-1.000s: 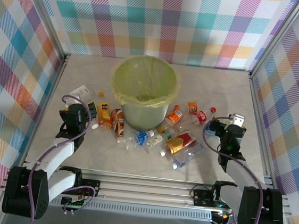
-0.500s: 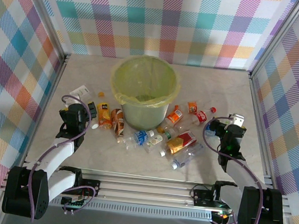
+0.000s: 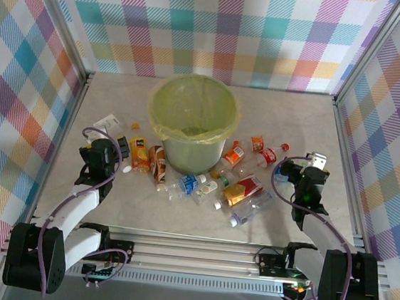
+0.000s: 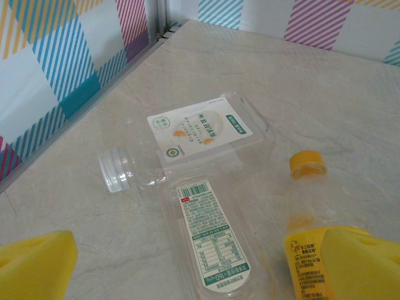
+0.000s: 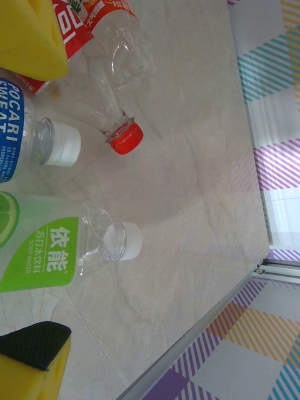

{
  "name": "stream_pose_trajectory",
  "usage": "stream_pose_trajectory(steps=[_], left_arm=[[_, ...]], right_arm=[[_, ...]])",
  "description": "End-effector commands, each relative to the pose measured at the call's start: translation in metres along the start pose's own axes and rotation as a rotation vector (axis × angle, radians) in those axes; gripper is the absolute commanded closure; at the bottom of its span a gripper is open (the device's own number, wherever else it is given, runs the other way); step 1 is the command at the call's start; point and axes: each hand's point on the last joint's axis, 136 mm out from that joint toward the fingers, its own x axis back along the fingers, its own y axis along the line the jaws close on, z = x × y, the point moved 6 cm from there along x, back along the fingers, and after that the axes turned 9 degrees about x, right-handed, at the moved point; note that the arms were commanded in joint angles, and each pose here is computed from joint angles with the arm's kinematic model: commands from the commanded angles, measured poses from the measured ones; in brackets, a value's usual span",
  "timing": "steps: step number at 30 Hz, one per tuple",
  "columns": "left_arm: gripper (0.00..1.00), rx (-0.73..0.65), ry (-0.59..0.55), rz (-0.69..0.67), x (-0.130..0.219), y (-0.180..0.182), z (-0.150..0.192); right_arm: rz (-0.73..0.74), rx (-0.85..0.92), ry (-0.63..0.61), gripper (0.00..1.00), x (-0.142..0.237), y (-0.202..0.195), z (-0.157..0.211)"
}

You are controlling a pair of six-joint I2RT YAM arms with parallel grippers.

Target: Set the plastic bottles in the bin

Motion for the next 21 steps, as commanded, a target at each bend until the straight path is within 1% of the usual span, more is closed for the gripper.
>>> stream_pose_trajectory(steps=[1, 8, 14, 17, 21], left_arm=[[0.00, 0.020, -0.028, 0.004, -0.001, -0.004, -0.008], [0.00, 0.002, 0.002, -0.007, -0.004, -0.008, -0.013], [0.00, -0.059, 0.060, -0.019, -0.015, -0.017, -0.037], [0.00, -0.123, 0.124, -0.029, -0.028, -0.021, -0.049], [0.00, -0.210, 0.253, -0.089, -0.051, -0.020, -0.058]], right_arm=[[0.003, -0.014, -0.021, 0.00, -0.001, -0.001, -0.010], [0.007, -0.014, -0.022, 0.00, -0.002, -0.002, -0.011], [0.006, -0.013, -0.020, 0.00, -0.002, -0.002, -0.011], [0.009, -0.012, -0.021, 0.00, -0.002, -0.002, -0.012], [0.008, -0.008, -0.023, 0.00, -0.001, -0.002, -0.012]])
